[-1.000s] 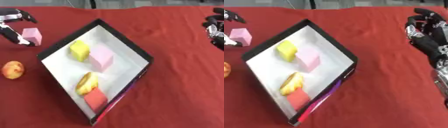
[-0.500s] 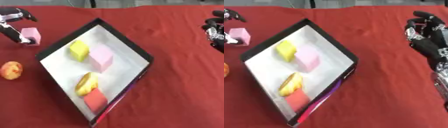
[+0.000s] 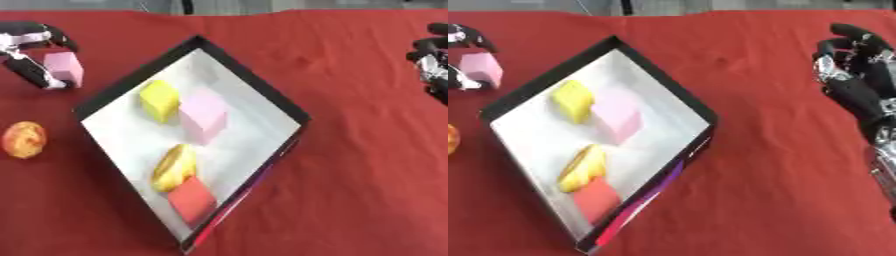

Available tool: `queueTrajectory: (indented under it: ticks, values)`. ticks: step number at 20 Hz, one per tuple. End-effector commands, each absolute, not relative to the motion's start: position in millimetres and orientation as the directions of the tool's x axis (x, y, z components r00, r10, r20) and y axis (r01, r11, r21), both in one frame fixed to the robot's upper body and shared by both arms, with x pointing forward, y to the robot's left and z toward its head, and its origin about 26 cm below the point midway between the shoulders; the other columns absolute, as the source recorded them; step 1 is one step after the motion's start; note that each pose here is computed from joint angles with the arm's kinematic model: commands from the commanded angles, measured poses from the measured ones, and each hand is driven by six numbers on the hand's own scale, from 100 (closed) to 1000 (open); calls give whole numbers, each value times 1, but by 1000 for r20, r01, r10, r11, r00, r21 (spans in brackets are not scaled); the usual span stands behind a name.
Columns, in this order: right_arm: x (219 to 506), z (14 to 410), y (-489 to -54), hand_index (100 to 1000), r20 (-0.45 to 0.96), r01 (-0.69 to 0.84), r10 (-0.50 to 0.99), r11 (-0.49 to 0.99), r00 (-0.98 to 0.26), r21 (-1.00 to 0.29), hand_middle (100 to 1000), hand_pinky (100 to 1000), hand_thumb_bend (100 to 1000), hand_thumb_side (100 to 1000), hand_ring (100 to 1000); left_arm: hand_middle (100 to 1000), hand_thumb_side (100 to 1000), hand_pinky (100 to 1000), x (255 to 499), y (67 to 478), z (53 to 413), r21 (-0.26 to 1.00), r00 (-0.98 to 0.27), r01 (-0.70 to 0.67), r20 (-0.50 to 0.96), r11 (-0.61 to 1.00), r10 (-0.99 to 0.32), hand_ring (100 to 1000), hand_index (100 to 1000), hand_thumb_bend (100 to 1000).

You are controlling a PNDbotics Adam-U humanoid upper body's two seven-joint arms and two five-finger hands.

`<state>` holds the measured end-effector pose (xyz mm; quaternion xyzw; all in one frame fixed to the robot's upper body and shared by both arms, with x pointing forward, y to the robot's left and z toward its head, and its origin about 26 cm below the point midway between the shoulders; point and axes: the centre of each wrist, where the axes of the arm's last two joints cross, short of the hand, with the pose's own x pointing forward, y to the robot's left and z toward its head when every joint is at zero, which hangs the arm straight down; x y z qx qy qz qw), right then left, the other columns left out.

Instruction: Pick up objects on the table and place them in the box.

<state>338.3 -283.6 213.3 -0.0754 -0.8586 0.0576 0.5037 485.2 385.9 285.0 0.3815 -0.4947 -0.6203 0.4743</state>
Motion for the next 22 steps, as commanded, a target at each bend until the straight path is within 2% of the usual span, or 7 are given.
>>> queueTrajectory:
  ticks: [1,3,4,5,8,14,22]
  values:
    - [338,221,-288,812,841,89,207,978,-500,-187,661,961,100,198,716,771,111,860,483,388,301,980,-245,187,-23,-70,-969,867,760,332]
    - [338,221,-288,813,841,88,208,978,-500,-189,661,961,100,198,716,746,118,840,483,387,303,983,-250,177,-11,-57,-968,843,717,223]
    - [338,221,-288,813,841,88,209,978,-499,-190,661,961,100,198,716,729,130,825,483,385,304,985,-257,167,-3,-47,-966,829,694,132]
    - [337,221,-288,813,841,88,209,978,-498,-191,661,961,100,197,716,694,149,798,483,383,308,987,-272,154,7,-37,-962,798,662,100]
    - [337,220,-290,813,842,92,210,978,-498,-189,662,961,100,193,716,670,188,772,481,370,325,996,-346,80,5,-24,-938,774,638,100]
    - [335,224,-294,814,835,105,208,978,-509,-180,663,961,100,182,717,646,139,742,476,305,364,986,-589,-167,-113,-17,-800,737,625,100]
    - [334,238,-299,814,813,113,212,977,-542,-179,664,960,100,161,719,636,114,721,456,216,354,957,-836,-266,-290,-119,-465,719,624,100]
